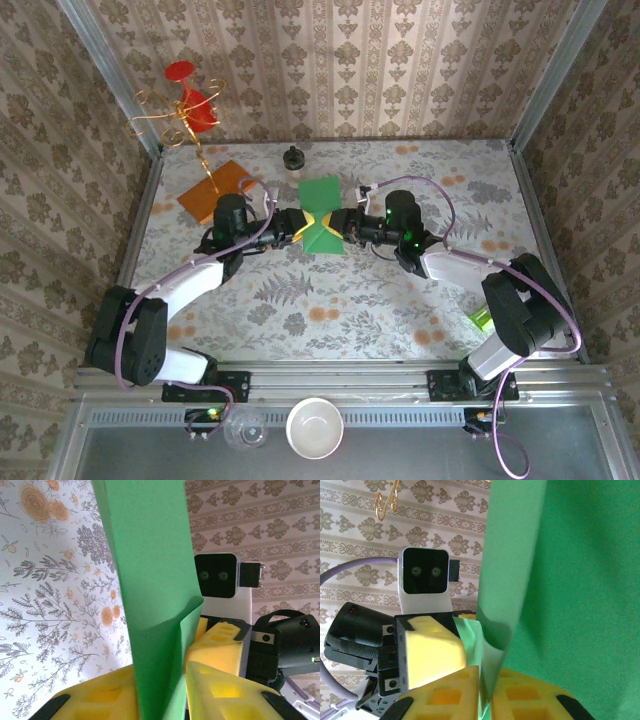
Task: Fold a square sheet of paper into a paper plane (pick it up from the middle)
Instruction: Turn over the paper at the center of the table.
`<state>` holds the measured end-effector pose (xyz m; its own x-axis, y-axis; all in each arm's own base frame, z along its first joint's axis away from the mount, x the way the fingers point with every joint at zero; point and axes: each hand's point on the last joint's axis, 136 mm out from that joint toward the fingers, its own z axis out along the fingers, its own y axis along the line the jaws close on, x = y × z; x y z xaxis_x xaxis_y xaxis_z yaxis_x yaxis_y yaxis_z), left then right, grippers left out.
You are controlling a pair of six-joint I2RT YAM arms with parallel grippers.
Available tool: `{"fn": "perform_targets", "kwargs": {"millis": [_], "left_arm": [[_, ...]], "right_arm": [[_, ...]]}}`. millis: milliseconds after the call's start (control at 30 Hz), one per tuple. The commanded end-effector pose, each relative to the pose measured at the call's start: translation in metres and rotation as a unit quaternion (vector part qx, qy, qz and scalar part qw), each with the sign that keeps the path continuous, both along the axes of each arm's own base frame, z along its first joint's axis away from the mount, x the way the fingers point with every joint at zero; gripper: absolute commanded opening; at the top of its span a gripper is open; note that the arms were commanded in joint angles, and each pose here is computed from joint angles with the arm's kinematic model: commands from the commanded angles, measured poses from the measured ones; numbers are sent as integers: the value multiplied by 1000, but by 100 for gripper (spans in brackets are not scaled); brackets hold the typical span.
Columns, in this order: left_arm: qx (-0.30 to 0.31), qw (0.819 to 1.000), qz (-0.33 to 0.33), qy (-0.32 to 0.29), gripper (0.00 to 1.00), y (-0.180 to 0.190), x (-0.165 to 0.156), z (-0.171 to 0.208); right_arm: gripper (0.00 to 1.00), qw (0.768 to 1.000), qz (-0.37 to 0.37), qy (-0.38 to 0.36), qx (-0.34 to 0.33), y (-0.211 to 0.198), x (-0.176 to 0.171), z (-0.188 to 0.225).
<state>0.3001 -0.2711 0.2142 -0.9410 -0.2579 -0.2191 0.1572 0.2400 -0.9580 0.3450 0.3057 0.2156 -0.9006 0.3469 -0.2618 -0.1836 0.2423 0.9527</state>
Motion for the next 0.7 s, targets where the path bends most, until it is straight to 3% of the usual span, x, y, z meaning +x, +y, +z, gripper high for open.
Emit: {"fn": "perform_targets", "kwargs": {"millis": [0, 200, 367, 467, 667], "left_arm": [[-4, 1000, -11, -22, 22, -1, 1, 5], [27, 999, -1, -23, 11, 5, 5, -7], [142, 989, 25, -15, 7, 31, 7, -36], [268, 963, 33, -19, 7, 55, 4, -52], [468, 882, 21, -58, 7, 94, 2, -51]], "right_arm": [[19, 1000, 6, -4, 7, -3, -3, 2], [37, 999, -20, 21, -26, -20, -1, -13], [51, 990, -78, 60, -97, -54, 4, -35], [55, 982, -107, 73, -135, -75, 5, -43], [56, 968, -144, 74, -190, -102, 3, -45]]}}
